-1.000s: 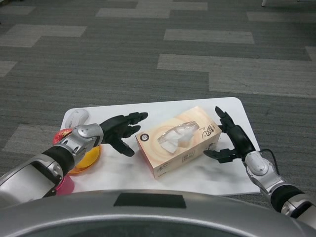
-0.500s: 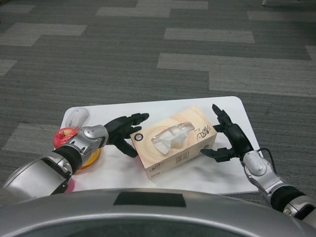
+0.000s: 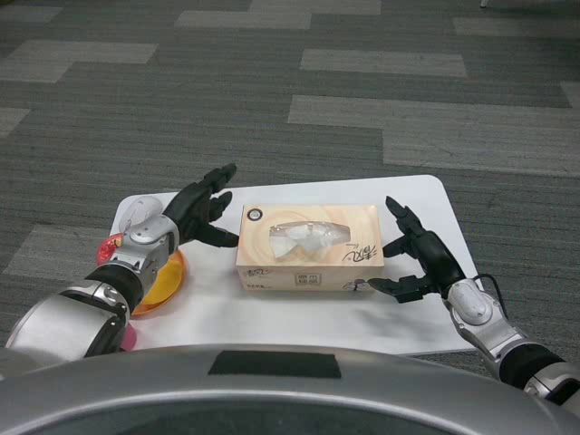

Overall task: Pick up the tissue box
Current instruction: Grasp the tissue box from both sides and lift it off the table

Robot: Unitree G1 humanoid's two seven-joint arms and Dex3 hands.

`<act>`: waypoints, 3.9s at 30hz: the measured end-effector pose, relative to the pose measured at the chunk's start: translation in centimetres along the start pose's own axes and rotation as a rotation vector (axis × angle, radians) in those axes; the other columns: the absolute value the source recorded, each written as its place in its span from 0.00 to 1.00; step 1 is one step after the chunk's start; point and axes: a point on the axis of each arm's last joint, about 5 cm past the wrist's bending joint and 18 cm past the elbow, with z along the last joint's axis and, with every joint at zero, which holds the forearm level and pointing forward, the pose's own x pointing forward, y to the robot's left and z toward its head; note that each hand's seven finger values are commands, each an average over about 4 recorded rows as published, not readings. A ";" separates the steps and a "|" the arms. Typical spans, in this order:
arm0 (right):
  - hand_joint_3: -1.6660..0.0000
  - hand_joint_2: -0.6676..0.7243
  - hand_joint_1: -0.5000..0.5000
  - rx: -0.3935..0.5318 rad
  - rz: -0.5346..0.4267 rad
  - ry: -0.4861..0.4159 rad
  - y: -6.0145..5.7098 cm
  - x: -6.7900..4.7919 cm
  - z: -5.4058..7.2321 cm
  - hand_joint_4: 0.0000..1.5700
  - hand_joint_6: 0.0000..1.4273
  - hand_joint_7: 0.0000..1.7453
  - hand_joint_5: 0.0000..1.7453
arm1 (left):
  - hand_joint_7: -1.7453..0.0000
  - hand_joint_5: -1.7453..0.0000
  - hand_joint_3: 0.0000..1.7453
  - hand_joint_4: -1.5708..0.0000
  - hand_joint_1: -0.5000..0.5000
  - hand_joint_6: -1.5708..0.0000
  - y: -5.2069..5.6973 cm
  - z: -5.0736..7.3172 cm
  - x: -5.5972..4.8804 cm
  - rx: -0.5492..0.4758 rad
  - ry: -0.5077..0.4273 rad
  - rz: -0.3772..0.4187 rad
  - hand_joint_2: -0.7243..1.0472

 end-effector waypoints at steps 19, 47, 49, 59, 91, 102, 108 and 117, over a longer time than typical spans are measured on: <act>0.62 0.19 0.50 0.006 -0.001 -0.008 -0.1 0.1 0.1 0.31 0.00 0.04 0.72 | 1.00 1.00 0.10 1.00 1.00 1.00 0.4 -0.1 -0.2 -0.049 -0.027 -0.010 1.00; 0.71 0.22 0.49 0.039 -0.141 -0.009 -2.1 0.2 0.1 0.25 0.00 0.02 0.67 | 1.00 1.00 0.10 1.00 1.00 1.00 1.8 -1.0 -2.1 -0.081 0.048 -0.119 1.00; 0.71 0.19 0.48 0.040 -0.148 -0.009 -2.2 0.1 0.1 0.23 0.00 0.02 0.67 | 1.00 1.00 0.10 1.00 1.00 1.00 2.0 -1.0 -2.3 -0.082 0.055 -0.120 1.00; 0.76 0.23 0.41 0.051 -0.192 -0.009 -2.8 -0.1 0.1 0.20 0.00 0.04 0.67 | 1.00 1.00 0.10 1.00 1.00 1.00 1.8 -1.4 -2.4 -0.091 0.080 -0.138 1.00; 0.76 0.27 0.08 0.057 -0.013 0.058 -2.6 0.7 -0.4 0.00 0.00 0.00 0.00 | 1.00 1.00 0.10 1.00 1.00 1.00 1.3 -1.5 -2.2 -0.049 0.110 -0.174 1.00; 0.76 0.27 0.08 0.030 0.067 0.105 -2.0 1.5 -0.5 0.00 0.00 0.00 0.00 | 1.00 1.00 0.10 1.00 1.00 1.00 0.6 -1.7 -1.8 -0.031 0.145 -0.205 1.00; 0.75 0.27 0.08 0.012 0.104 0.135 -1.5 2.0 -0.6 0.00 0.00 0.00 0.00 | 1.00 1.00 0.10 1.00 1.00 1.00 -0.4 -1.9 -1.2 -0.009 0.165 -0.215 1.00; 0.76 0.31 0.08 -0.010 0.123 0.164 -1.5 2.1 -0.8 0.00 0.00 0.00 0.00 | 1.00 1.00 0.10 1.00 1.00 1.00 -1.2 -2.0 -0.9 -0.002 0.160 -0.213 1.00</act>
